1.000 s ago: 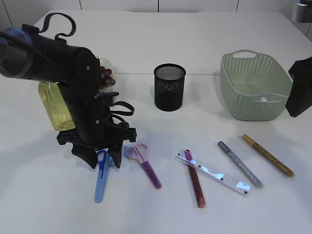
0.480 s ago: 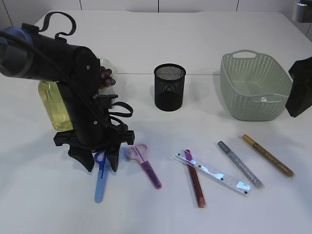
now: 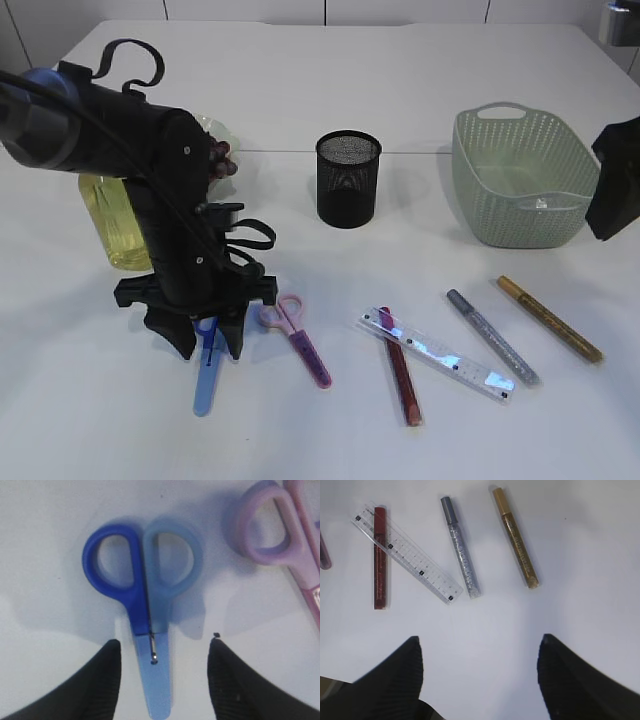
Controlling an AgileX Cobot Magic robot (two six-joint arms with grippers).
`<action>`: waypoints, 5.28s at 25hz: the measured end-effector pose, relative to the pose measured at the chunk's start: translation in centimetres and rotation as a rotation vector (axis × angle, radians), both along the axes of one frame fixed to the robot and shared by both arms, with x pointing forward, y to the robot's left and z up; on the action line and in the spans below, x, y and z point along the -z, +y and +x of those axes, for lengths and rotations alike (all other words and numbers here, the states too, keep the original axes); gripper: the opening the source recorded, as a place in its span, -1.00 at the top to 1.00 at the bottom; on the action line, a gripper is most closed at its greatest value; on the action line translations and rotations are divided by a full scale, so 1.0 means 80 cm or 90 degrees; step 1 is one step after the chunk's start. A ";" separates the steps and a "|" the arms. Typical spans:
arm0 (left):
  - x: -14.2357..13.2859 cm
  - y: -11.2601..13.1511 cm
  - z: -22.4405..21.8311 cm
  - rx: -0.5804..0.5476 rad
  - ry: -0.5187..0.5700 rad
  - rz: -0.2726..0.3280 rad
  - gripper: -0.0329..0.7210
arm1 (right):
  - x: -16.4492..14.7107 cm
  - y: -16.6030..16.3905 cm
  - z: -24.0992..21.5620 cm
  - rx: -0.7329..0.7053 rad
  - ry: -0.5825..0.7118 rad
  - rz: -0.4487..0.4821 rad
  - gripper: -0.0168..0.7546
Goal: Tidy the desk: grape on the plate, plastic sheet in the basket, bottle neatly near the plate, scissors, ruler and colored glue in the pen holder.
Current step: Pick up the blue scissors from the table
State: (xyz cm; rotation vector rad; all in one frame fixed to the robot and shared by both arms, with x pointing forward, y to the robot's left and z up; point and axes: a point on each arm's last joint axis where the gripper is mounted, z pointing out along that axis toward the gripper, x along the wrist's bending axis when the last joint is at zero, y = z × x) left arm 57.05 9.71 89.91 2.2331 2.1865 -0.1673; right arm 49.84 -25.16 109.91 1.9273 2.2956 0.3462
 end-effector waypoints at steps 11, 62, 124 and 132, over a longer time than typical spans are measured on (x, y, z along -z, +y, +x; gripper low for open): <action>0.011 0.000 0.000 -0.001 0.010 0.006 -0.14 | 0.000 0.000 0.000 0.000 0.000 0.000 -0.49; 0.019 -0.001 0.004 0.004 0.001 0.008 0.52 | 0.000 0.000 0.000 0.000 0.000 0.000 -0.49; 0.020 0.003 0.003 0.041 0.012 0.037 0.47 | 0.000 0.000 0.000 0.000 0.000 0.000 -0.49; 0.020 0.005 0.002 0.070 0.020 0.044 0.47 | 0.000 0.000 0.000 0.000 0.000 0.000 -0.49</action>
